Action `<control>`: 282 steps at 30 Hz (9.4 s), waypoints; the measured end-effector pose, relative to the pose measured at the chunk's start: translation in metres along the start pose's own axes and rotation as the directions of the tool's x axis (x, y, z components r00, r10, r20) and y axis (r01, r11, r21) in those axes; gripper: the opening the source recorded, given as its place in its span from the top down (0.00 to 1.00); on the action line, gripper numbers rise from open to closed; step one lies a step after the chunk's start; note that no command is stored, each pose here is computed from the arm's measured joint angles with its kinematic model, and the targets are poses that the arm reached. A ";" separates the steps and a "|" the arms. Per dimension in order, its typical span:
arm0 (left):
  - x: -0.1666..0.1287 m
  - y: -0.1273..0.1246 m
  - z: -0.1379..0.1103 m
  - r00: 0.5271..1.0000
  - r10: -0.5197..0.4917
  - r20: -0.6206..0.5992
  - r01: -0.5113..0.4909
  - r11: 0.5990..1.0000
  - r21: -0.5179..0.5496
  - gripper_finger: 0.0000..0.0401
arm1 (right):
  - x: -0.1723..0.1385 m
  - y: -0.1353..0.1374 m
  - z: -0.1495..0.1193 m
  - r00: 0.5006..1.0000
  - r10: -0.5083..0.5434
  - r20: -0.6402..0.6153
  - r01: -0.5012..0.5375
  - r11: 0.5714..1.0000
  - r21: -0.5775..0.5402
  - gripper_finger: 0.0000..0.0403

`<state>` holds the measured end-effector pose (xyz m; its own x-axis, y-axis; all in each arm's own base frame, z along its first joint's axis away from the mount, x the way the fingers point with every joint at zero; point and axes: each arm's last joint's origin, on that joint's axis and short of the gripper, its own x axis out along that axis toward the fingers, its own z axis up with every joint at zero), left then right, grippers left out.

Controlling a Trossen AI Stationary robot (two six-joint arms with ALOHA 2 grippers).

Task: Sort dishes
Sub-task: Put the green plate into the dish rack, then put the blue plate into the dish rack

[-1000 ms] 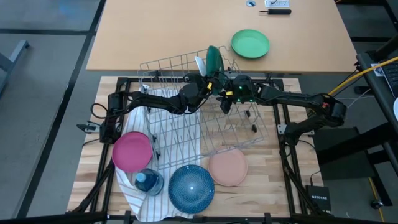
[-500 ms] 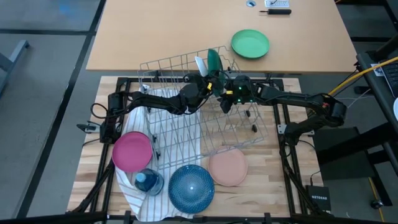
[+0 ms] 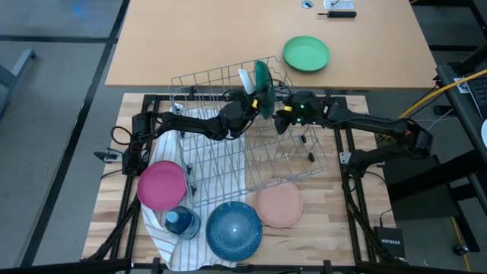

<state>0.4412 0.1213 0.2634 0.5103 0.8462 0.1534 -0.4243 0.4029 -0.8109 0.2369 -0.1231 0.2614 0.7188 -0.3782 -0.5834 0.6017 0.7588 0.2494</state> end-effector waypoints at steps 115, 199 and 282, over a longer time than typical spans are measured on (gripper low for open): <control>0.013 0.012 0.013 0.989 0.096 0.109 -0.088 0.993 -0.074 0.67 | 0.005 -0.032 0.023 0.955 0.286 0.083 -0.263 0.940 -0.220 0.64; -0.151 -0.089 -0.061 0.892 -0.259 -0.371 0.451 0.446 0.773 0.67 | -0.080 -0.019 -0.011 0.904 0.393 -0.169 -0.408 0.911 -0.061 0.64; -0.318 -0.110 -0.037 0.428 -0.058 -0.902 0.901 0.107 0.421 0.67 | -0.031 0.242 -0.252 0.764 0.469 -0.443 -0.517 0.034 -0.856 0.64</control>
<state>0.3535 -0.2049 0.2832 0.9178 0.0242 -0.3963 0.0998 0.9520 0.2893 0.2724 0.2056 0.1445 0.6771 0.3012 -0.6714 -0.6488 0.6750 -0.3515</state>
